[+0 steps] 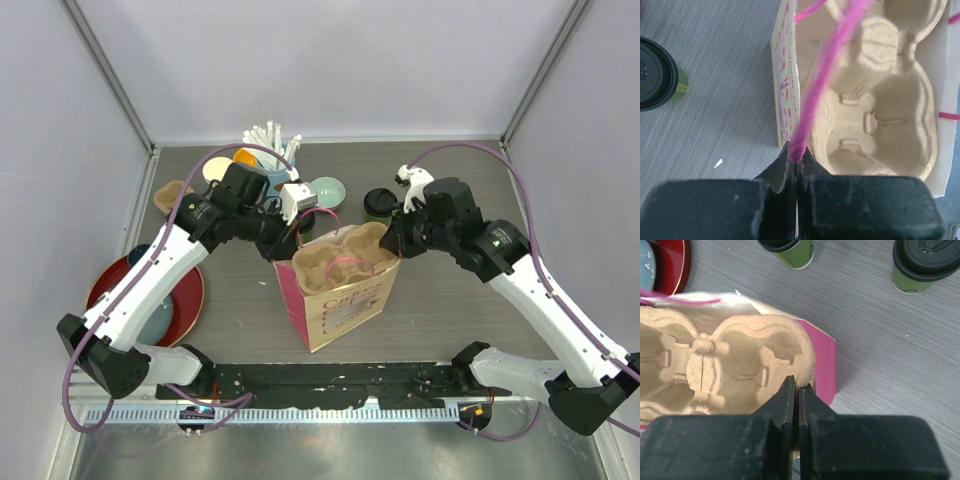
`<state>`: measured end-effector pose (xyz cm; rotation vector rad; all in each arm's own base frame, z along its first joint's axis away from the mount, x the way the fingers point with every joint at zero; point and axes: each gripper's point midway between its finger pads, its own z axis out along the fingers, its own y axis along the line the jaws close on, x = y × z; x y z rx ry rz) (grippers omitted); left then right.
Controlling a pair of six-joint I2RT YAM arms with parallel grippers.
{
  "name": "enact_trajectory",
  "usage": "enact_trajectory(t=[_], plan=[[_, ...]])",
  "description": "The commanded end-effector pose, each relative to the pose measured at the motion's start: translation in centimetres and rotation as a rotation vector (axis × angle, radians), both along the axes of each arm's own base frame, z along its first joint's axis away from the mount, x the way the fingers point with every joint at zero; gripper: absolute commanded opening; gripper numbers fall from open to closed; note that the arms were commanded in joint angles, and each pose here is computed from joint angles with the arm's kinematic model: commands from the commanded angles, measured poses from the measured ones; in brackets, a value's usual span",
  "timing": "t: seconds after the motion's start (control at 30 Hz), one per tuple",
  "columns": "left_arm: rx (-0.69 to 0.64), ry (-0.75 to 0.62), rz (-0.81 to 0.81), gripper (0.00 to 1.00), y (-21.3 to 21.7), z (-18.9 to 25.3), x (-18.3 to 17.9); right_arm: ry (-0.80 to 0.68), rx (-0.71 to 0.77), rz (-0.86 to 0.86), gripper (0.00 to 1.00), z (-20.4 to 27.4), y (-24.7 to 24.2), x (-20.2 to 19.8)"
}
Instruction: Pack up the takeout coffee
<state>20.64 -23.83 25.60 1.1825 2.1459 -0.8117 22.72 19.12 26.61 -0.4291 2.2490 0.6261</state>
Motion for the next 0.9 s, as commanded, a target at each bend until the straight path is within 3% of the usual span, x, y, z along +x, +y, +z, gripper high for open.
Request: enact_trajectory(t=[0.0, 0.17, 0.47, 0.67, 0.87], plan=[[-0.040, -0.039, 0.000, 0.00, -0.2, 2.3, 0.2, -0.058, -0.152, -0.062, 0.01, -0.4, -0.6, 1.0], [0.038, -0.133, 0.022, 0.00, 1.3, 2.3, 1.4, -0.054, -0.306, -0.152, 0.01, -1.2, -4.0, 0.9], [0.074, -0.177, 0.044, 0.00, 1.9, 2.6, 2.3, -0.065, -0.346, -0.180, 0.01, -0.9, -5.0, 1.0], [-0.041, -0.035, 0.024, 0.00, -0.8, 1.7, 0.8, -0.114, -0.212, -0.053, 0.01, 0.5, 0.4, 0.7], [-0.037, 0.025, 0.059, 0.00, -1.7, -0.4, 0.9, -0.131, -0.167, 0.021, 0.01, 1.1, 5.9, -0.8]])
